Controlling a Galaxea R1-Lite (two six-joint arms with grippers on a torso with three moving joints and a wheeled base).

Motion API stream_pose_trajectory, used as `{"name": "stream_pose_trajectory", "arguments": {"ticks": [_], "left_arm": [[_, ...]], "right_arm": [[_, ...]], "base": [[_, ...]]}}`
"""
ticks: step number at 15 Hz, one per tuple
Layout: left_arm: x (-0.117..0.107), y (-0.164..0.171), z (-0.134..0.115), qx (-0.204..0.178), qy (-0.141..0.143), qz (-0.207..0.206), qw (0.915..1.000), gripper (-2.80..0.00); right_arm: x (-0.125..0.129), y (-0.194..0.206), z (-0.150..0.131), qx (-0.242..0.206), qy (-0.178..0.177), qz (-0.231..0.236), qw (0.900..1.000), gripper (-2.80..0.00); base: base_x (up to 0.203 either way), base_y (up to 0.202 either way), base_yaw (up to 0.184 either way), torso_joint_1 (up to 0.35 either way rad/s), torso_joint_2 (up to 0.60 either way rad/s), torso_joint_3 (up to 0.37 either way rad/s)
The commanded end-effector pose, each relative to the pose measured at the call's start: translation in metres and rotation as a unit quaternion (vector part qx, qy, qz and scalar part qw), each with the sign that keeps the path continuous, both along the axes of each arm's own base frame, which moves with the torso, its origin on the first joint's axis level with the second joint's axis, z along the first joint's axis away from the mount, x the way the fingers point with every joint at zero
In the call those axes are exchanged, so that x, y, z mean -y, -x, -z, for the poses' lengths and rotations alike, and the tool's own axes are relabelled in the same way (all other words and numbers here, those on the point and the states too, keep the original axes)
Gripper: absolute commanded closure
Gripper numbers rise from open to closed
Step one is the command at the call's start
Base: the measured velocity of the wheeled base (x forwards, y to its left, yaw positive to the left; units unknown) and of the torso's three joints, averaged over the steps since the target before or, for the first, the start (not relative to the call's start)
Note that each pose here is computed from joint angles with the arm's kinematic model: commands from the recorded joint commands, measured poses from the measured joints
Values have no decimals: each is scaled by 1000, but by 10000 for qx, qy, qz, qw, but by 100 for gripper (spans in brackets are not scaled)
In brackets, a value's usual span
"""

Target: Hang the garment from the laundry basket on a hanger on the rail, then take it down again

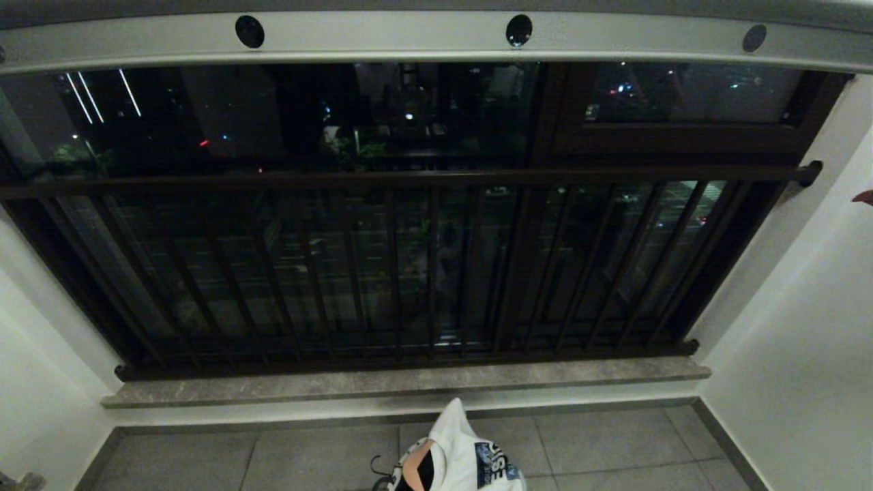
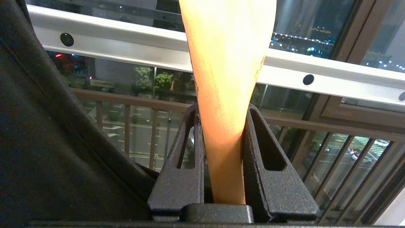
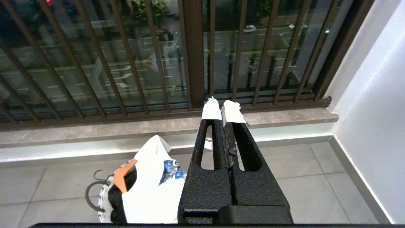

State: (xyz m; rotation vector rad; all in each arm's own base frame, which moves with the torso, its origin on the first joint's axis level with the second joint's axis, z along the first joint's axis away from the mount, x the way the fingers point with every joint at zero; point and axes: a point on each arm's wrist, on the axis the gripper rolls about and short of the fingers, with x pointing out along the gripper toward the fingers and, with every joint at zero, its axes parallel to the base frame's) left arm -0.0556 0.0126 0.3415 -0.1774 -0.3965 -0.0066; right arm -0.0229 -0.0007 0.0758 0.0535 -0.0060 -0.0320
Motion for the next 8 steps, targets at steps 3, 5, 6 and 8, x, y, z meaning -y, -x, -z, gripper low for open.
{"name": "stream_pose_trajectory", "arguments": {"ticks": [3,5,6,8], "left_arm": [[0,-2,0,-34,2,-1,10000,0],[0,-2,0,-44,7,2,10000,0],[0,-3,0,-48,4,9,10000,0],[0,-3,0,-48,-4,6,10000,0]], "right_arm": [[0,0,0,-2,-9,0,10000,0],[0,0,0,-1,-9,0,10000,0],[0,0,0,-2,-9,0,10000,0],[0,0,0,-2,-9,0,10000,0]], "base": [[0,0,0,19,-29,-13],[0,0,0,0,0,0],[0,0,0,0,0,0],[0,0,0,0,0,0]]}}
